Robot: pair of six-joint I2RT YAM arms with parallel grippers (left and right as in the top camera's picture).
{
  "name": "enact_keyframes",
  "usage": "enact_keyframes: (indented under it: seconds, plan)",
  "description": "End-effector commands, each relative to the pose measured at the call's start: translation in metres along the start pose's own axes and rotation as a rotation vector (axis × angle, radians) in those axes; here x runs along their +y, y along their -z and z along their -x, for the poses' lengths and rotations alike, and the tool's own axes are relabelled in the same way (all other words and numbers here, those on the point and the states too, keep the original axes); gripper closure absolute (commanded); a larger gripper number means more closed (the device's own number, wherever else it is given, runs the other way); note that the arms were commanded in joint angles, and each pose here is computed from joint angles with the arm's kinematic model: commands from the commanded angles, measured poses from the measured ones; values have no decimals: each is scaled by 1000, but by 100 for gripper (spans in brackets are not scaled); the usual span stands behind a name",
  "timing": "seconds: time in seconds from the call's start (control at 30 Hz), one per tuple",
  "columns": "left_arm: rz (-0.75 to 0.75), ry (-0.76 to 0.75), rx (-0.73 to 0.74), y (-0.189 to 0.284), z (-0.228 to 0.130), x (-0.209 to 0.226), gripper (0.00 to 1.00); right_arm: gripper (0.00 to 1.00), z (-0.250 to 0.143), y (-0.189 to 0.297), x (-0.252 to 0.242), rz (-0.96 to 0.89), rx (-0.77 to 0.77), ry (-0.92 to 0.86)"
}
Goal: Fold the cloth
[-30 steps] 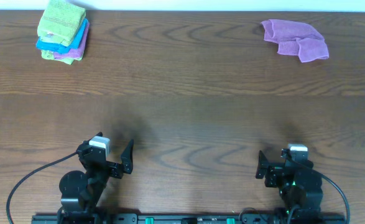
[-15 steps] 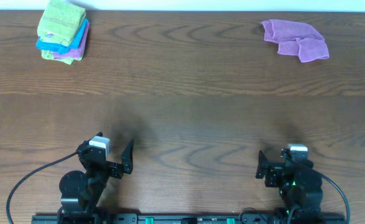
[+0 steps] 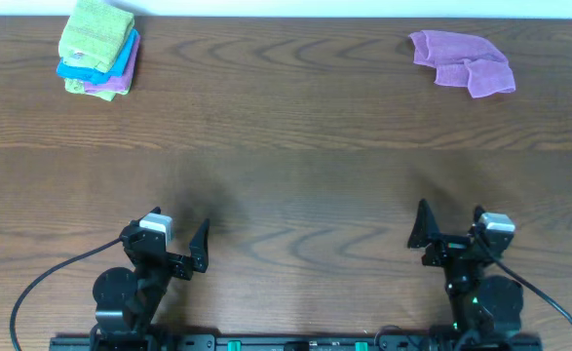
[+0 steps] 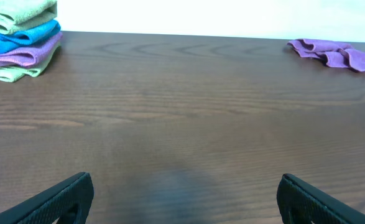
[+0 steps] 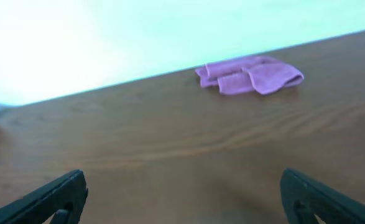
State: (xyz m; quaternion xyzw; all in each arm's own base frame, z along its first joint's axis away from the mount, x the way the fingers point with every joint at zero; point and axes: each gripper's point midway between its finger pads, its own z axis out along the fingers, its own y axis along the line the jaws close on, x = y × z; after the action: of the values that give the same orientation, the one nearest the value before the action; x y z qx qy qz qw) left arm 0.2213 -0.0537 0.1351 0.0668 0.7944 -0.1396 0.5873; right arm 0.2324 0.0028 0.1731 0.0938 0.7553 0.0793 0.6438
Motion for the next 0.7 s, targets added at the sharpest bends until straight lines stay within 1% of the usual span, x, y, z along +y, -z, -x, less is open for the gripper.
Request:
enact_keyframes:
  seconds: [0.0, 0.13, 0.2, 0.27, 0.3, 0.33, 0.4, 0.53, 0.67]
  plan:
    - [23, 7, 17, -2, -9, 6, 5, 1, 3, 1, 4, 27, -12, -25]
    - [23, 7, 17, -2, -9, 6, 5, 1, 0, 3, 25, 146, 11, -23]
    - [23, 7, 17, -2, -9, 6, 5, 1, 5, 6, 41, 238, -2, -19]
    - [23, 7, 17, -2, -9, 6, 5, 1, 15, 7, 47, 268, -39, -15]
    - [23, 7, 17, -2, -9, 6, 4, 1, 22, 6, 41, 232, -71, -23]
    - [23, 7, 17, -2, -9, 6, 5, 1, 28, 3, 30, 165, -98, -72]
    - [23, 7, 17, -2, -9, 6, 5, 1, 33, -2, 13, 67, -123, -98]
    - [23, 7, 17, -2, -9, 6, 5, 1, 26, -29, 7, 23, -69, -98]
    - [23, 7, 17, -2, -9, 6, 5, 1, 19, -66, -2, -24, 1, -101]
